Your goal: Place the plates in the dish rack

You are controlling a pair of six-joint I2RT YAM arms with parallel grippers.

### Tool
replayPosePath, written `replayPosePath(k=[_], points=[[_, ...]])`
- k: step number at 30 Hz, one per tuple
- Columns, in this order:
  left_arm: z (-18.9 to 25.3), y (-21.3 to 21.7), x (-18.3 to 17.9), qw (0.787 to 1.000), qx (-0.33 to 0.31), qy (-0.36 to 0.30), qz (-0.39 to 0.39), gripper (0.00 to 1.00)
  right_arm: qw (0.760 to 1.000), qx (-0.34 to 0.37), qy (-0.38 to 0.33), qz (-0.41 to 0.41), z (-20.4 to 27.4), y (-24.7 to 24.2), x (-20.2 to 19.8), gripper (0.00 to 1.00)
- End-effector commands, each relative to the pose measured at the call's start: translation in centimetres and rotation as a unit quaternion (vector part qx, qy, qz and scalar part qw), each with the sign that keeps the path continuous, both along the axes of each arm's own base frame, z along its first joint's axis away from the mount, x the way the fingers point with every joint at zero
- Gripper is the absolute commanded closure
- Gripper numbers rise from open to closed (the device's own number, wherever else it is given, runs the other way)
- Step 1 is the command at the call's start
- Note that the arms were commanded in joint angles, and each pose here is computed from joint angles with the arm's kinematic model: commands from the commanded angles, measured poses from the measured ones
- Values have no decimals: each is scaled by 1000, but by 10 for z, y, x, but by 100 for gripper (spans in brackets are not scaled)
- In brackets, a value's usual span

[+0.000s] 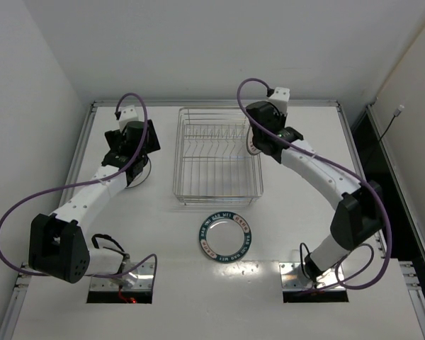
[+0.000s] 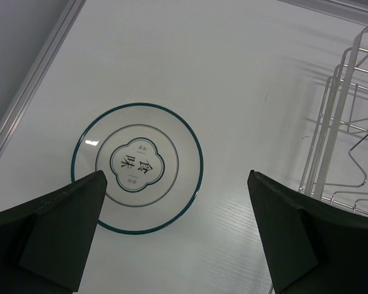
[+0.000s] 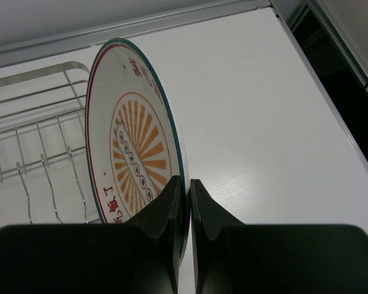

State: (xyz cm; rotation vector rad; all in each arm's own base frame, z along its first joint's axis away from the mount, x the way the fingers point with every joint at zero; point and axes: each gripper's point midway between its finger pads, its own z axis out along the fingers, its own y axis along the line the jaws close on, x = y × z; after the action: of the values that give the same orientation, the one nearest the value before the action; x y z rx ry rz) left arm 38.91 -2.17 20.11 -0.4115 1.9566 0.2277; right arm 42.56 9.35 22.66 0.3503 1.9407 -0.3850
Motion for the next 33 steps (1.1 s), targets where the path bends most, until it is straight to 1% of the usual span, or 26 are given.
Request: replayPosePath(k=[1, 8, 10, 11, 12, 14, 15, 16, 17, 19, 20, 22, 23, 24, 25, 26, 27, 28, 30, 31, 32, 33], points=[[11, -3, 4, 1000, -3, -19, 3, 0, 999, -29, -35, -18, 28, 1, 19, 100], [11, -3, 4, 1000, -3, -19, 3, 0, 995, -92, -7, 28, 17, 20, 38, 100], [11, -3, 4, 1000, -3, -19, 3, 0, 995, -92, -2, 41, 13, 28, 46, 100], [11, -3, 4, 1000, -3, -19, 3, 0, 994, -101, 14, 50, 6, 29, 45, 99], [11, -1, 3, 1000, -1, -19, 7, 0, 994, -97, 11, 55, 12, 31, 47, 95], [11, -1, 3, 1000, -1, -19, 7, 0, 993, -96, 21, 59, 11, 31, 42, 86], [8, -1, 4, 1000, 0, -15, 7, 0, 993, -92, 22, 66, 11, 31, 39, 74], [8, -1, 4, 1000, 0, -15, 7, 0, 995, -77, 5, 71, 26, 29, 32, 73], [8, -1, 4, 1000, 0, -15, 7, 0, 994, -72, 12, 85, 21, 29, 25, 68], [8, -1, 4, 1000, 0, -15, 7, 0, 994, -52, 0, 93, 33, 27, 13, 59], [8, 0, 4, 1000, 2, -16, 11, 0, 994, -39, -4, 100, 42, 23, -1, 55], [8, 0, 4, 1000, 2, -16, 11, 0, 993, -29, 5, 115, 41, 20, -17, 52], [8, 0, 4, 1000, 2, -16, 11, 0, 991, -14, 2, 131, 51, 18, -31, 52], [7, 1, 3, 1000, 4, -11, 11, 0, 992, -8, 0, 129, 54, 14, -39, 50], [7, 1, 3, 1000, 4, -11, 11, 0, 991, -2, 8, 133, 48, 11, -49, 47], [7, 1, 3, 1000, 4, -11, 11, 0, 989, 8, 13, 144, 46, 11, -59, 47], [7, 1, 3, 1000, 4, -11, 11, 0, 988, 37, -9, 151, 59, 8, -73, 47], [10, 1, 2, 1000, 3, -15, 11, 0, 985, 55, 7, 166, 44, 9, -84, 46], [10, 1, 2, 1000, 2, -16, 11, 0, 978, 90, 14, 186, 34, 13, -103, 44], [10, 1, 2, 1000, 2, -16, 11, 0, 970, 136, 19, 200, 23, 19, -120, 44], [10, 0, 2, 1000, 0, -15, 7, 0, 964, 159, 25, 211, 15, 24, -129, 43], [10, -1, 2, 1000, -4, -16, 9, 0, 958, 192, 48, 207, -9, 29, -141, 43]])
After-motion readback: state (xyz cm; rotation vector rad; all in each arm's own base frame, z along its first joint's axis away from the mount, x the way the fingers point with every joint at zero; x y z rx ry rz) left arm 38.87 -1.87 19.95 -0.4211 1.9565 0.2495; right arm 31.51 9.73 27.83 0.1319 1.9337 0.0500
